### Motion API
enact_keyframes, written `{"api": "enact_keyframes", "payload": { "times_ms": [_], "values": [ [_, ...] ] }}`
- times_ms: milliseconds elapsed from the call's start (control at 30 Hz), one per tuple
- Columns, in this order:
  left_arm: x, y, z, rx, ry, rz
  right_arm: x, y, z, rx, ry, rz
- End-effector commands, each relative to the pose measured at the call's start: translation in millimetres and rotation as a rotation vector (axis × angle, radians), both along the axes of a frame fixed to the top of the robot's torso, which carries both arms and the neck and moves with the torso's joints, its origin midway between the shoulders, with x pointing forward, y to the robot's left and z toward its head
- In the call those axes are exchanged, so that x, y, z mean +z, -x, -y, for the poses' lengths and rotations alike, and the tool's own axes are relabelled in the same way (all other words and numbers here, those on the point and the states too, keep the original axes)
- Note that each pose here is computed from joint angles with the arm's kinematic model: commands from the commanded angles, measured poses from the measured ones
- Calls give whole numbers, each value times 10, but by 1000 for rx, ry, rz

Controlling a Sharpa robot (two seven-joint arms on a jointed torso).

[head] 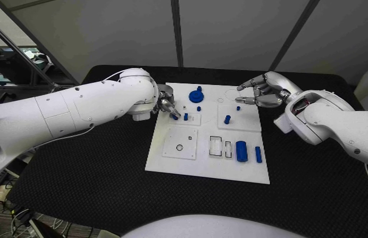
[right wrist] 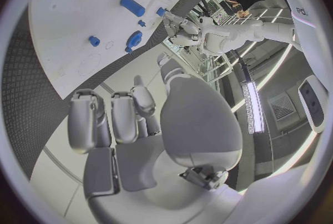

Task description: Assemble the parts on the task board

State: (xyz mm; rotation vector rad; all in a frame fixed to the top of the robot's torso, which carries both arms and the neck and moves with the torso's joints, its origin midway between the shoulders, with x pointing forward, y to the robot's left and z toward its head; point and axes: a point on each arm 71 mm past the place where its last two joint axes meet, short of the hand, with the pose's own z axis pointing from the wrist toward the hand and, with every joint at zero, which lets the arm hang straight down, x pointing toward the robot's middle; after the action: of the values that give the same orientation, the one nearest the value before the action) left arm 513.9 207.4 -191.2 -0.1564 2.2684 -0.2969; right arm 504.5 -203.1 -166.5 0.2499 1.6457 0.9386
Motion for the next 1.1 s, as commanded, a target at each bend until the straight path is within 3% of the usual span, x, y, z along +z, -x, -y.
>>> {"api": "enact_keyframes", "payload": {
  "times_ms": [33, 1100],
  "values": [
    [-38, 18, 11, -11, -25, -17, 14, 1, -14, 12, 0, 4],
    [-127, -15, 6, 7, -60, -45, 15, 2, -10, 11, 0, 5]
  ]
}}
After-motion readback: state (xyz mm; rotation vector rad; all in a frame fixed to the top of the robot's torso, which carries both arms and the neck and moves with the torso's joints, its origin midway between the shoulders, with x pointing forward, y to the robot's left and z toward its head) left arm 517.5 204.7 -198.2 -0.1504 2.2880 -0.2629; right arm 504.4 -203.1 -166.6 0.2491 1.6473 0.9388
